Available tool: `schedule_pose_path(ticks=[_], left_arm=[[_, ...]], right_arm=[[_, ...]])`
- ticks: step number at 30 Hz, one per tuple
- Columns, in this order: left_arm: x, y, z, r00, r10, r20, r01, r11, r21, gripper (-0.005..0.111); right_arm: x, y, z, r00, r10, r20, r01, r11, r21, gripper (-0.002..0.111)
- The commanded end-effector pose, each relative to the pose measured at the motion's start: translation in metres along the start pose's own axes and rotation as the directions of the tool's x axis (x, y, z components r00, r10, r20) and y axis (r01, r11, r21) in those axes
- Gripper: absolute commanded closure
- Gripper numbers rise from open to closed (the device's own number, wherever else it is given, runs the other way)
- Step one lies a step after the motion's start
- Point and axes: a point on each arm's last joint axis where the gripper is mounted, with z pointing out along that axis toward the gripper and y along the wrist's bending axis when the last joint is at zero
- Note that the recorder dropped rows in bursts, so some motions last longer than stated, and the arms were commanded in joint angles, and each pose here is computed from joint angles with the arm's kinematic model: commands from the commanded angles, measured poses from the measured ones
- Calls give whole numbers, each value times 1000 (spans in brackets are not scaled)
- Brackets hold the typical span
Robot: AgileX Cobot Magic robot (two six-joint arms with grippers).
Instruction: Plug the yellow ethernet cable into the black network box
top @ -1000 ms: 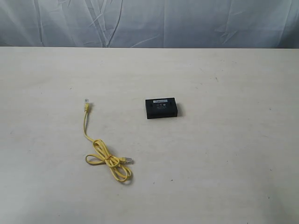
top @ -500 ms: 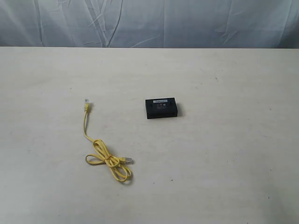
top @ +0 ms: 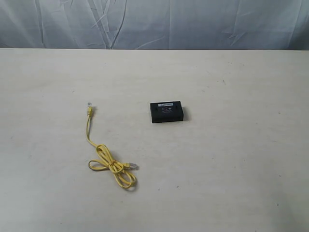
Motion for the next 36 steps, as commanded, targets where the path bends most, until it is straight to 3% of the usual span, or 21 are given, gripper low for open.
schedule_pose_path(ticks=[1,7,10,13,16,19,23,27,30,36], left_arm=[[1,1,0,997,-78,-1,78,997,-11,107],[-23,1,8,995,-76,-71,76,997,-9,107],[-44,2,18,994,6,-112,-6,1000,-1,107],[-59,4,33,966,46,-254,-47,999,3,107],[-69,6,52,919,57,-390,-59,998,7,107],[-68,8,73,839,66,-540,-71,997,12,107],[-51,9,105,687,84,-721,-88,996,32,107],[-32,7,127,612,68,-788,-61,997,39,107],[-26,4,133,607,22,-794,-10,1000,20,107],[-29,3,138,654,-18,-756,30,1000,2,107]], right_arm=[[1,-1,0,1000,-6,10,6,1000,6,109],[1,-1,0,1000,-6,10,6,1000,6,109],[1,-1,0,1000,-6,10,6,1000,6,109],[0,0,0,1000,-3,13,3,1000,5,109],[0,0,0,1000,-3,15,3,1000,5,109],[0,0,0,1000,-3,15,3,1000,5,109],[0,0,0,1000,-3,15,3,1000,5,109],[0,0,0,1000,-3,15,3,1000,5,109],[0,0,0,1000,-3,15,3,1000,5,109],[0,0,0,1000,-3,15,3,1000,5,109]])
